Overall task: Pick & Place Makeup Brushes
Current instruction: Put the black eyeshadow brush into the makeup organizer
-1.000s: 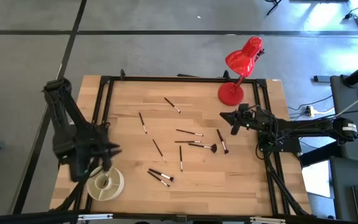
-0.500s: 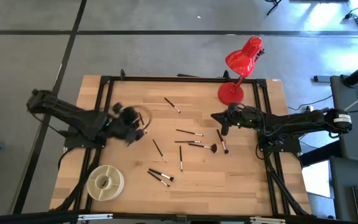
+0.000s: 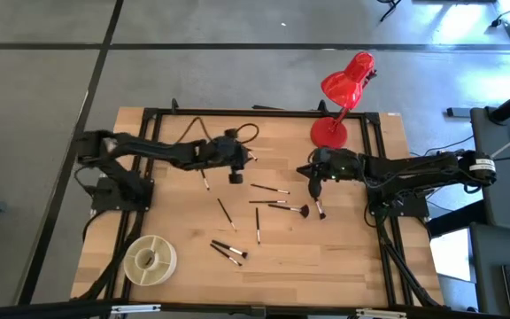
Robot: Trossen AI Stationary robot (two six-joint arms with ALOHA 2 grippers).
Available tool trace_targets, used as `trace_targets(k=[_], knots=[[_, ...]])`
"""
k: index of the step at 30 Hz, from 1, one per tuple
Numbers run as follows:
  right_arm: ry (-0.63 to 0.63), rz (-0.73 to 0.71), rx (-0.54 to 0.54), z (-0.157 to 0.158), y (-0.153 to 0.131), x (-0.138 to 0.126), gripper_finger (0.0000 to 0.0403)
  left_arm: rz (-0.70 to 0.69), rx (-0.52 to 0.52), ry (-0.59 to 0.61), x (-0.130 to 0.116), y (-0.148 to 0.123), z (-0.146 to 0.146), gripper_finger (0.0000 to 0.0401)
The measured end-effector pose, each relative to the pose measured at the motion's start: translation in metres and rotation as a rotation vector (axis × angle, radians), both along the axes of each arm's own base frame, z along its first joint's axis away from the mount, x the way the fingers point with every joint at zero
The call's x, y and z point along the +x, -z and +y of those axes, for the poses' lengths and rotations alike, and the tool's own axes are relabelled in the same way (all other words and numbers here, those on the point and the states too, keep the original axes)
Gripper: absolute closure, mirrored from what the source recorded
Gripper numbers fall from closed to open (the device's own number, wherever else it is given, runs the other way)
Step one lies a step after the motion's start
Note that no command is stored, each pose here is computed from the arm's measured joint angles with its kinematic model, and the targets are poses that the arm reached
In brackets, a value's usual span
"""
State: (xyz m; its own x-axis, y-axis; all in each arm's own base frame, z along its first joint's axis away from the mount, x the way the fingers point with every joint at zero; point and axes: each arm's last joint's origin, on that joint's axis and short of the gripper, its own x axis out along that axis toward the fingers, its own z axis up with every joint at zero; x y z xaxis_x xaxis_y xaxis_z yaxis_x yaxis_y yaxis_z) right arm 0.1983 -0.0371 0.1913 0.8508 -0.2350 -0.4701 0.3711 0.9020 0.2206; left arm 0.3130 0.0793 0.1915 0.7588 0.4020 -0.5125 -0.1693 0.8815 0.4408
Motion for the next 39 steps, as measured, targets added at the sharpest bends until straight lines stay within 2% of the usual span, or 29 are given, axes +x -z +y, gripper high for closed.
trace_targets(k=[5,10,15,22,29,39], knots=[[-0.011,0.134,0.005,0.0,-0.003,-0.002,0.0383,0.085,-0.101,0.017,0.022,0.031,0.024,0.0285],[0.003,0.169,0.0,0.0,0.0,-0.004,0.0383,0.223,-0.091,0.056,0.039,0.053,0.033,0.0285],[0.003,0.173,0.009,0.001,0.0,-0.003,0.0383,0.322,-0.085,0.102,0.052,0.058,0.032,0.0285],[0.01,0.178,0.024,0.001,0.001,-0.003,0.0383,0.41,-0.078,0.059,0.055,0.053,0.045,0.0285],[0.008,0.18,0.022,0.001,0.002,-0.003,0.0383,0.415,-0.131,0.067,0.05,0.054,0.056,0.0285],[-0.001,0.178,0.005,0.001,0.001,-0.003,0.0383,0.435,-0.096,0.124,0.051,0.058,0.056,0.0285]])
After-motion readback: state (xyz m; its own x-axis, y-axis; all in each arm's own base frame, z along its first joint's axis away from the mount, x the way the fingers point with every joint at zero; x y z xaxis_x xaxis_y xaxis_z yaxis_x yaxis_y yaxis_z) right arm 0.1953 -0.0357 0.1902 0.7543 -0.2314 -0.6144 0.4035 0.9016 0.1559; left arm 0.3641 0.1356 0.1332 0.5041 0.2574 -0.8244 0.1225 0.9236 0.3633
